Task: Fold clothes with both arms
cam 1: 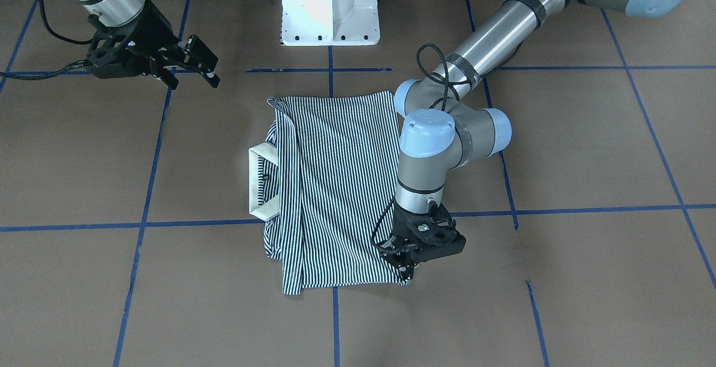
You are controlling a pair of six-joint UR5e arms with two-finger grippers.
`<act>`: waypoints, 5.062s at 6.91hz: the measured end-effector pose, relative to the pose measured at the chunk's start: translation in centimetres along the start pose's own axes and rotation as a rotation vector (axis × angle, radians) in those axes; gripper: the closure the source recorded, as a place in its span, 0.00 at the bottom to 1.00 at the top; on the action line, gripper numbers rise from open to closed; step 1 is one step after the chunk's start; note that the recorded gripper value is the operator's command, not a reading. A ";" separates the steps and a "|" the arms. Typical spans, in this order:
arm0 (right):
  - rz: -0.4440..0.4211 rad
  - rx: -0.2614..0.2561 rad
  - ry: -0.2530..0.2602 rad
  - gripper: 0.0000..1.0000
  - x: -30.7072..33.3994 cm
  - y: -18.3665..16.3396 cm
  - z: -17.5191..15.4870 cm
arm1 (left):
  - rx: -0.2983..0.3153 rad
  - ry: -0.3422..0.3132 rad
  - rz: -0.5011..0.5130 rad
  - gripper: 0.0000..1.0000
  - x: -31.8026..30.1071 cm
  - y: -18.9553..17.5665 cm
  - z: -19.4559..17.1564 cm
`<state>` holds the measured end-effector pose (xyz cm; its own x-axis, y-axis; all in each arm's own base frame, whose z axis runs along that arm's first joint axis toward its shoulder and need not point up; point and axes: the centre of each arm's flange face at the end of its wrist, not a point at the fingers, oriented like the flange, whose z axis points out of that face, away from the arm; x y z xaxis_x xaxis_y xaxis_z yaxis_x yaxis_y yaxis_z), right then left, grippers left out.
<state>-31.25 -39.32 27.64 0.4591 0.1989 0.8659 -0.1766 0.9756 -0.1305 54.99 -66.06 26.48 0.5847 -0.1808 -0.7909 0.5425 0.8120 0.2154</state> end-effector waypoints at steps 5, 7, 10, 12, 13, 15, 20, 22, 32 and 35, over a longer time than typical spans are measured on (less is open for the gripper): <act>-0.024 0.058 0.040 0.00 -3.4 -1.7 4.5 | -0.017 0.036 0.186 0.00 0.2 -3.2 -2.1; -0.116 0.073 0.094 0.00 -5.6 -1.0 8.4 | -0.085 0.052 0.202 0.00 -3.6 -2.1 -5.5; -0.260 0.060 0.291 0.00 -12.0 3.0 14.7 | -0.147 0.063 0.232 0.00 -7.4 -0.1 -14.2; -0.330 0.022 0.373 0.00 -14.8 6.3 20.4 | -0.193 0.080 0.234 0.00 -8.1 0.9 -18.9; -0.366 0.001 0.399 0.00 -14.9 7.2 22.2 | -0.203 0.084 0.233 0.00 -8.3 1.1 -19.7; -0.428 -0.036 0.440 0.00 -14.5 7.8 23.2 | -0.209 0.087 0.228 0.00 -8.4 1.3 -20.1; -0.465 -0.072 0.507 0.00 -12.5 7.7 23.7 | -0.213 0.090 0.226 0.00 -8.3 1.5 -19.9; -0.476 -0.076 0.524 0.00 -12.0 7.1 23.6 | -0.213 0.095 0.225 0.00 -8.1 1.6 -20.0; -0.527 0.019 0.495 0.00 -15.0 -3.7 20.3 | -0.229 0.115 0.198 0.00 -7.0 2.7 -20.6; -0.519 0.019 0.495 0.00 -17.7 -5.2 22.9 | -0.237 0.115 0.200 0.00 -7.1 2.7 -20.6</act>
<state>-58.39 -50.04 24.06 0.8283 -0.2670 0.4925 0.1583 0.9549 0.2514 39.87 -51.15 20.94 0.5860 0.0484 -0.8089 0.2601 0.9342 0.2443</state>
